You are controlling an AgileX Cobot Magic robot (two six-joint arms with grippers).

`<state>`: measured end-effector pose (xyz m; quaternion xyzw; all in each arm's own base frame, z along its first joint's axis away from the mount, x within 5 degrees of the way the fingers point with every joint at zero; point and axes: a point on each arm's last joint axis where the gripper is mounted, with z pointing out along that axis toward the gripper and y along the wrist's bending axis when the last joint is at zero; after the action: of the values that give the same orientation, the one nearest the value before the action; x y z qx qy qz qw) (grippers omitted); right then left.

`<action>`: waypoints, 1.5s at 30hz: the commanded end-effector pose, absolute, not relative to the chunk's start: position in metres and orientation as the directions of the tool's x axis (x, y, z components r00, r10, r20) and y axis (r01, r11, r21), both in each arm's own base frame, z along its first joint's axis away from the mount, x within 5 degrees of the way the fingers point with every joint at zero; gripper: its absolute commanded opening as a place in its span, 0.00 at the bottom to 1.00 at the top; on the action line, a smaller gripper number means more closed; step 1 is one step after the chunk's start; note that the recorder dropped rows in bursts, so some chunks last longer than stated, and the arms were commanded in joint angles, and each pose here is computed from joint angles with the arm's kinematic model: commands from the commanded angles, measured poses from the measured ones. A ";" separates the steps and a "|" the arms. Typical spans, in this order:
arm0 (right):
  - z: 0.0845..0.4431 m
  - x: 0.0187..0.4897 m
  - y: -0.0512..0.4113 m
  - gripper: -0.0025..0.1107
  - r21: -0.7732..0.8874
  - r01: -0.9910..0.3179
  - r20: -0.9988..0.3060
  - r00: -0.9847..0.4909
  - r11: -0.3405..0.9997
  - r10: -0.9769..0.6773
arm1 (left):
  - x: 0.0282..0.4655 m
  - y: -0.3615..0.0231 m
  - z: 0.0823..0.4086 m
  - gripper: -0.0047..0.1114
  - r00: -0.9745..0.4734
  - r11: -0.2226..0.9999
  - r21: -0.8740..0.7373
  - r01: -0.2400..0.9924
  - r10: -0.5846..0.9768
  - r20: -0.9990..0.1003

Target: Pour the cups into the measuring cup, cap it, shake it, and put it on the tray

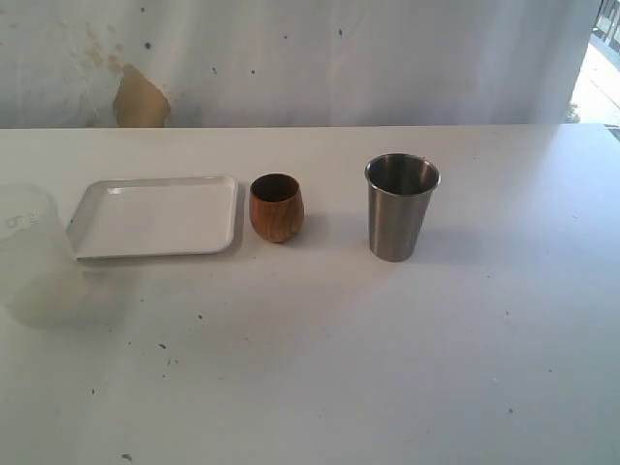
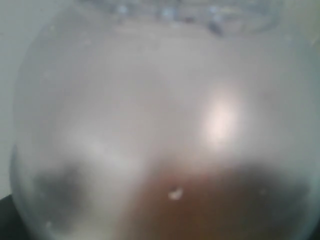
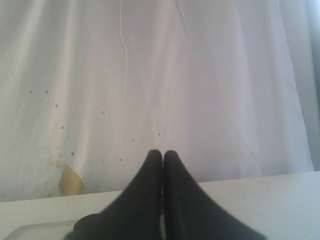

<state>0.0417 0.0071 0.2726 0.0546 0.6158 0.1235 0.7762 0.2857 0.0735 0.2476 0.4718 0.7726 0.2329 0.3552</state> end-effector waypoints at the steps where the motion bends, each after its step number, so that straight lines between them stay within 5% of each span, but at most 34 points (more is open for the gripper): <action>1: 0.272 0.041 0.007 0.02 0.241 -0.120 -0.941 0.214 0.963 0.262 | 0.291 0.073 0.260 0.04 -0.302 0.402 0.768 0.498 0.911 -0.281; 18: 0.272 0.041 0.007 0.02 0.241 -0.120 -0.941 0.214 0.963 0.262 | 0.293 0.083 0.259 0.04 -0.221 0.122 0.831 0.543 0.975 0.001; 45: 0.272 0.041 0.007 0.02 0.241 -0.120 -0.941 0.214 0.963 0.262 | 0.295 0.085 0.263 0.04 -0.175 -0.026 0.846 0.532 0.975 0.140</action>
<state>0.0417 0.0071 0.2726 0.0546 0.6158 0.1235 0.7762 0.2921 0.0827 0.2511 0.5935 0.6611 0.3782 0.2603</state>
